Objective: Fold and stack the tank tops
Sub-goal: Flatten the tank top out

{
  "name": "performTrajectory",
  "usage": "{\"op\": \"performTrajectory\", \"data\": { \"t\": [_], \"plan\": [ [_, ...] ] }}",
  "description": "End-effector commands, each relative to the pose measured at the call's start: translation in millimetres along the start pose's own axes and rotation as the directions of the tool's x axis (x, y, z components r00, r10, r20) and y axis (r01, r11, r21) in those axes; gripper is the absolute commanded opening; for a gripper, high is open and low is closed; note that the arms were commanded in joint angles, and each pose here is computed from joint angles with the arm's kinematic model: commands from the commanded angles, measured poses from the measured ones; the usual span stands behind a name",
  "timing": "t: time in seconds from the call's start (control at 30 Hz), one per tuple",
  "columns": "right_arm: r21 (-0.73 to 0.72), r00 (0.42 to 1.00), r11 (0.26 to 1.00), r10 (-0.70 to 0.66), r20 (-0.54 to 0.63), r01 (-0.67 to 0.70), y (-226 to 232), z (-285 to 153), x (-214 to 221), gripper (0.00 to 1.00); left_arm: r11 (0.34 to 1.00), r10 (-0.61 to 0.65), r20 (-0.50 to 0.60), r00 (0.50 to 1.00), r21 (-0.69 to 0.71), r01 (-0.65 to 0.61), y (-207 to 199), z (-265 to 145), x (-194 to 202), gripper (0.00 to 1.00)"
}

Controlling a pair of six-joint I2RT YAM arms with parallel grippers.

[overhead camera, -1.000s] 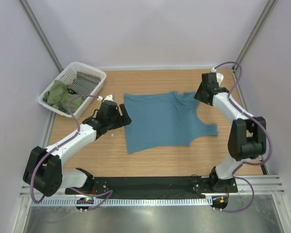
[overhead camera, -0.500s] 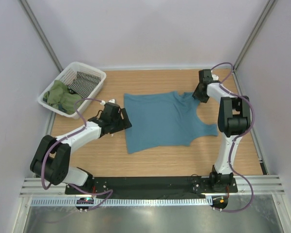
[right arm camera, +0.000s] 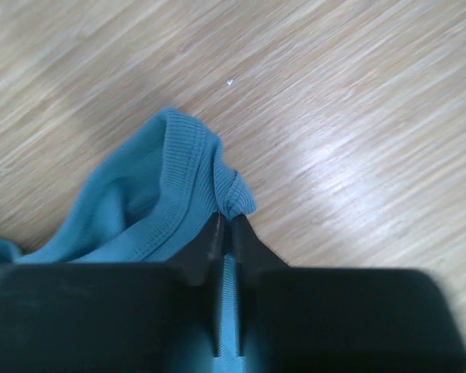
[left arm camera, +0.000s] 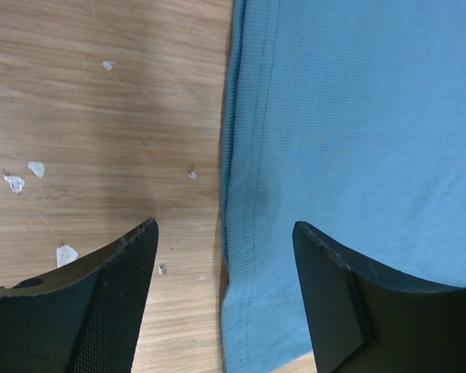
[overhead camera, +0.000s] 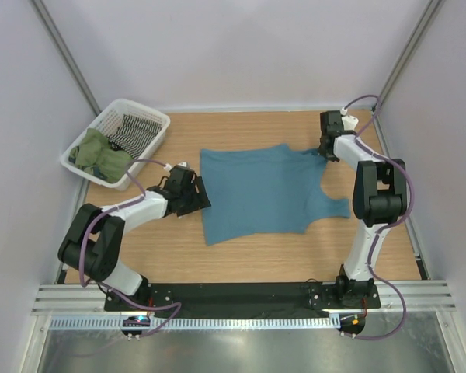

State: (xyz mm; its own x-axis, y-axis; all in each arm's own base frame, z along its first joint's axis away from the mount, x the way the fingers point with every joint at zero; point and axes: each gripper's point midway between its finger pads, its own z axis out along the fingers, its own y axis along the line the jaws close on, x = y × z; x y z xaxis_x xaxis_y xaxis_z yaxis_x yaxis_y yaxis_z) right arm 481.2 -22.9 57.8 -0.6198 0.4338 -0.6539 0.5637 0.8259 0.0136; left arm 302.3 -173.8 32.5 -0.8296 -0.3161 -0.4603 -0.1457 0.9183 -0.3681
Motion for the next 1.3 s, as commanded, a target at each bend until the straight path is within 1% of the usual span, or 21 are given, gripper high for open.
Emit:
{"op": "performTrajectory", "data": {
  "t": [0.0,0.07,0.13,0.17,0.2,0.37,0.4,0.47,0.5,0.53,0.6,0.67,0.7,0.77,0.87,0.93,0.97,1.0,1.07,1.2,1.27],
  "plan": [
    [0.063,0.983,0.998,-0.018,0.185,0.006,-2,-31,-36,0.23,0.999,0.011,0.047,0.999,0.05,-0.014,-18,2,-21,0.72],
    [0.08,0.985,0.997,-0.016,0.171,0.002,-4,-23,-31,0.32,0.999,0.016,0.05,0.999,0.046,-0.018,-22,3,-26,0.72],
    [0.104,0.99,0.994,-0.03,0.14,0.015,-4,-15,-28,0.54,0.999,0.02,0.049,0.999,0.04,-0.022,-22,4,-29,0.72],
    [0.113,0.99,0.994,-0.028,0.138,0.012,-4,-14,-29,0.6,0.999,0.021,0.051,0.998,0.04,-0.023,-23,4,-31,0.72],
    [0.115,0.99,0.993,-0.021,0.136,0.005,-4,-14,-30,0.69,0.999,0.022,0.047,0.999,0.035,-0.023,-22,5,-31,0.72],
    [0.04,0.989,0.999,0.007,0.146,-0.013,-2,-38,-35,0.72,0.999,0.012,0.037,0.999,0.04,-0.014,-23,4,-32,0.72],
    [0.024,0.992,1.0,0.002,0.122,-0.005,-4,-41,-24,0.72,0.999,0.01,0.043,0.999,0.05,-0.012,-25,0,-33,0.71],
    [-0.048,0.992,0.998,0.033,0.121,-0.027,-2,-65,-24,0.73,0.997,-0.007,0.012,1.0,0.079,0.006,-27,-6,-22,0.68],
    [-0.098,0.998,0.995,0.027,0.057,-0.021,-1,-67,-2,0.73,0.996,0.004,0.017,1.0,0.085,-0.005,-30,-11,-17,0.68],
    [-0.149,0.998,0.988,0.044,0.052,-0.035,1,-83,-2,0.73,0.996,0.008,0.024,1.0,0.088,-0.01,-30,-21,-9,0.68],
    [-0.187,1.0,0.982,0.012,-0.016,-0.015,-3,-90,29,0.69,0.997,0.024,0.05,0.998,0.074,-0.027,-33,-32,1,0.69],
    [-0.245,0.999,0.97,-0.019,-0.037,0.009,-2,-109,43,0.67,0.997,0.004,0.037,0.999,0.08,-0.007,-32,-47,16,0.7],
    [-0.242,0.995,0.97,-0.052,-0.082,0.031,-10,-110,66,0.65,0.998,0.016,0.013,1.0,0.062,-0.017,-27,-49,31,0.7],
    [-0.291,0.99,0.954,-0.101,-0.096,0.069,-7,-128,85,0.63,0.997,0.009,0.014,1.0,0.074,-0.01,-29,-59,38,0.7],
    [-0.321,0.966,0.936,-0.201,-0.161,0.141,-7,-142,138,0.63,0.999,0.003,-0.026,1.0,0.046,-0.001,-23,-65,55,0.7],
    [-0.307,0.952,0.937,-0.232,-0.198,0.165,-17,-147,163,0.63,1.0,0.005,-0.047,0.999,0.014,-0.004,-20,-65,63,0.7],
    [-0.306,0.948,0.936,-0.243,-0.208,0.173,-19,-150,171,0.59,1.0,0.003,-0.062,0.998,-0.011,-0.003,-17,-63,67,0.7],
    [-0.299,0.943,0.939,-0.244,-0.227,0.171,-23,-155,184,0.59,1.0,-0.003,-0.071,0.997,-0.026,0.001,-15,-62,69,0.69],
    [-0.316,0.94,0.934,-0.248,-0.233,0.167,-24,-161,194,0.59,0.999,-0.014,-0.068,0.998,-0.048,0.011,-11,-61,71,0.68],
    [-0.306,0.962,0.946,-0.175,-0.21,0.106,-38,-171,198,0.61,0.999,-0.032,-0.039,0.999,-0.022,0.031,-16,-65,75,0.68],
    [-0.319,0.959,0.944,-0.16,-0.233,0.08,-41,-174,207,0.61,0.999,-0.032,-0.039,0.999,-0.011,0.032,-19,-67,78,0.68]
  ]
}}
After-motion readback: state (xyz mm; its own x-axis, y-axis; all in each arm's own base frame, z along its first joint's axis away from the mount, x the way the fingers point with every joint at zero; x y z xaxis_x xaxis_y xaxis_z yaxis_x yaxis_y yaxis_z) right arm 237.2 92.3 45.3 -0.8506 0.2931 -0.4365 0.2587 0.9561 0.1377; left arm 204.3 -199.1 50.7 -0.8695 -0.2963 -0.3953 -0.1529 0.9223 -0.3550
